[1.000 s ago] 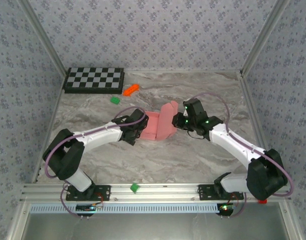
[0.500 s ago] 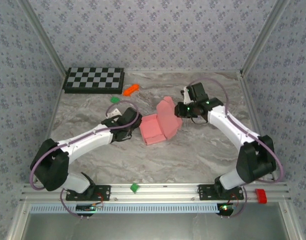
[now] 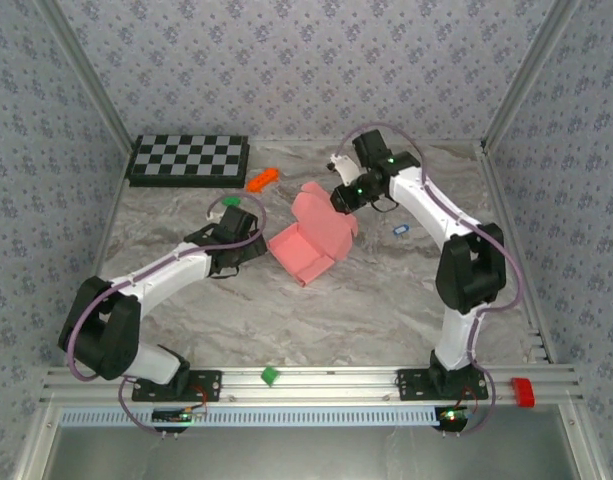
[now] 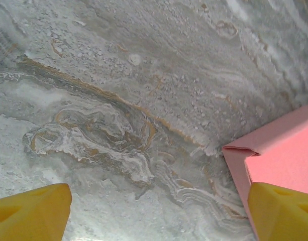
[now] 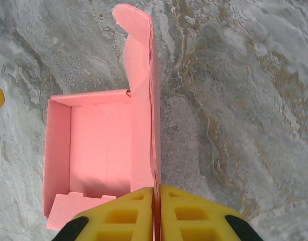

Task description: Fold the paper box

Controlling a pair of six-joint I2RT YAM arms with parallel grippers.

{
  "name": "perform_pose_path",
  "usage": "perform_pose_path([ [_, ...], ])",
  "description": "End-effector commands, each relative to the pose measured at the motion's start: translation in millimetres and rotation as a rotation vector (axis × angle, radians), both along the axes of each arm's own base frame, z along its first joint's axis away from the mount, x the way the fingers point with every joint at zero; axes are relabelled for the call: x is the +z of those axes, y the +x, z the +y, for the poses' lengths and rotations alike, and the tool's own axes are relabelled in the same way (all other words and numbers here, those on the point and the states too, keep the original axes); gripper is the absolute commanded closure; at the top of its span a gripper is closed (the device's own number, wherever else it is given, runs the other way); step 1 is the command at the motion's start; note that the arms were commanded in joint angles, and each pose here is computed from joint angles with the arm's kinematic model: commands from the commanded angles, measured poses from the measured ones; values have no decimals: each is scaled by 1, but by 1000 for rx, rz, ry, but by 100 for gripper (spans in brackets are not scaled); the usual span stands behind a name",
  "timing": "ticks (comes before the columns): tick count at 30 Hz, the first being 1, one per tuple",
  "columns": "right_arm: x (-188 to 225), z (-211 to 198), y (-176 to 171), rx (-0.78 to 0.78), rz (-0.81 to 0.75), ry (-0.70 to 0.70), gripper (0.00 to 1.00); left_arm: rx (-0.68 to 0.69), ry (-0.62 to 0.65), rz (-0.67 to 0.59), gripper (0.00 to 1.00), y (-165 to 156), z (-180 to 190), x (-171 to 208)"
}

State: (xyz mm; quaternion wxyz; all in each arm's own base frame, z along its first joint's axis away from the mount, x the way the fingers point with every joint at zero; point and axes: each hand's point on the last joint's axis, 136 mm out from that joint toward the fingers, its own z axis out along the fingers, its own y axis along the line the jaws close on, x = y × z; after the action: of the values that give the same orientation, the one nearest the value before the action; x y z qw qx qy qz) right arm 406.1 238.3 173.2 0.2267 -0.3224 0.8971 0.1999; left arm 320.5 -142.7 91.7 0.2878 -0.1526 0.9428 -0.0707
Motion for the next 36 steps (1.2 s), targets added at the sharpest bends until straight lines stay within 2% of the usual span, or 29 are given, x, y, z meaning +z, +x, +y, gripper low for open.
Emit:
perform_pose_path([
  [1, 4, 9, -12, 244, -57, -65, 90, -95, 34, -26, 10, 1, 1, 4],
  [7, 9, 30, -5, 441, -215, -163, 89, -160, -11, -47, 11, 0, -1, 8],
  [12, 14, 41, 3, 517, -266, -230, 85, -241, -86, -83, 13, -2, -14, 13],
  [19, 39, 53, 12, 510, -331, -217, 46, -308, -150, -89, 13, -5, -28, 10],
  [24, 77, 44, 28, 351, -423, -179, 39, -380, -216, -93, 13, -2, -47, 7],
  [29, 121, 13, 33, 79, -484, -90, 36, -443, -264, -77, 13, 4, -66, 0],
  [32, 122, -14, 21, -86, -443, -70, 35, -452, -266, -37, 14, 8, -72, -10],
  [36, 100, -50, -3, -285, -387, -29, 32, -480, -303, -26, 16, 11, -84, -15],
])
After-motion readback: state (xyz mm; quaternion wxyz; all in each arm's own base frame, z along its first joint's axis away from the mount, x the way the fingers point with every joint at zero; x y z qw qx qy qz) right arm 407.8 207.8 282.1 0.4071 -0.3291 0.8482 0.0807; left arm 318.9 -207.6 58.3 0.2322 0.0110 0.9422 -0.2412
